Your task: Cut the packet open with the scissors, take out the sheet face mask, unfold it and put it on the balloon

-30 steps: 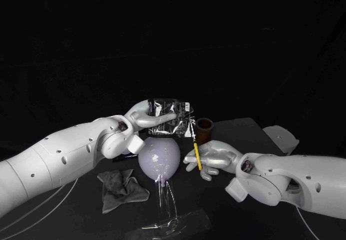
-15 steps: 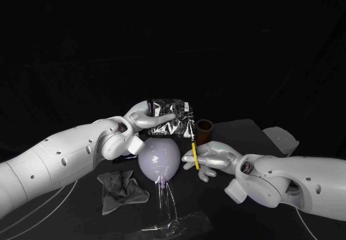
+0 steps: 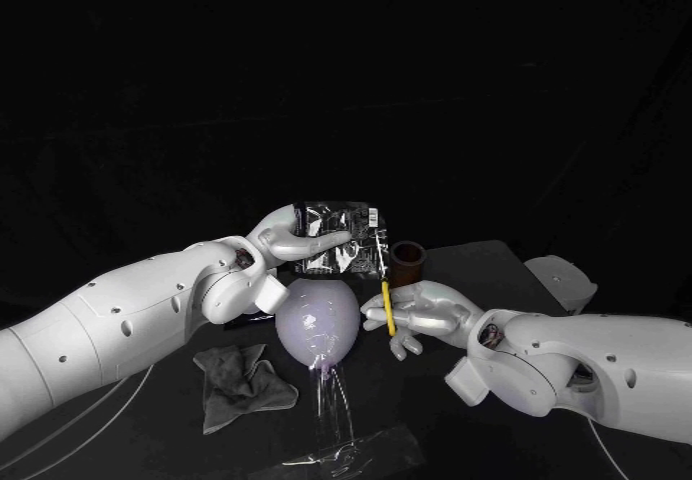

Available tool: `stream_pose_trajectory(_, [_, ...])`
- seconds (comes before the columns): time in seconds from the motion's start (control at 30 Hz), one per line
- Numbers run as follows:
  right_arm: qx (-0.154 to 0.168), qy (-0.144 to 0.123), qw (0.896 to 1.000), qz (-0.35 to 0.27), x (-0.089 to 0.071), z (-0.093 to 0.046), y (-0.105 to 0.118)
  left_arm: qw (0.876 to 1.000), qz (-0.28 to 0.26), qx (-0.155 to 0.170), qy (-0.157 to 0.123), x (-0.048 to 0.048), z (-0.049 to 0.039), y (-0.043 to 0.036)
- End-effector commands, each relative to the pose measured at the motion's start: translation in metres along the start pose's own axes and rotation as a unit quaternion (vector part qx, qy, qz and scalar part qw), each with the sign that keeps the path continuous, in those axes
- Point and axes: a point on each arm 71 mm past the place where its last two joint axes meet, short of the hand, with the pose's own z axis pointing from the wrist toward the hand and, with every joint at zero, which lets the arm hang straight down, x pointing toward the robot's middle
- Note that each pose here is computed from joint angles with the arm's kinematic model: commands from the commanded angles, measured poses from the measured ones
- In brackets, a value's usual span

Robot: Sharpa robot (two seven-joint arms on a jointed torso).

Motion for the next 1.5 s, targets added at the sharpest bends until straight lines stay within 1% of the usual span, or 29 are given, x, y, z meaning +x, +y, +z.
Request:
stream_pose_trajectory(0.03, [-0.013,-0.003,1.000,0.004,-0.001,0.001,0.003,1.000,0.011,0.018,0.015,0.0014,-0.0003,-0.0028])
stream_pose_trajectory(0.17, [-0.015,-0.002,1.000,0.005,0.000,0.001,0.005,0.999,0.017,0.022,0.017,0.0004,-0.0013,-0.0030])
stream_pose_trajectory(0.37, [-0.019,-0.006,1.000,0.006,-0.002,0.005,0.009,0.999,0.018,0.028,0.022,0.0025,-0.0009,-0.0041])
stream_pose_trajectory(0.67, [-0.023,-0.022,0.999,0.013,-0.006,0.008,0.013,0.999,0.020,0.032,0.024,0.0034,-0.0006,-0.0047])
stream_pose_trajectory(1.13, [-0.027,-0.022,0.999,0.010,-0.005,0.008,0.015,0.999,0.020,0.032,0.016,0.0019,-0.0010,-0.0044])
stream_pose_trajectory(1.5, [-0.033,-0.028,0.999,0.008,-0.006,0.009,0.016,0.999,0.019,0.032,0.021,0.0032,-0.0011,-0.0046])
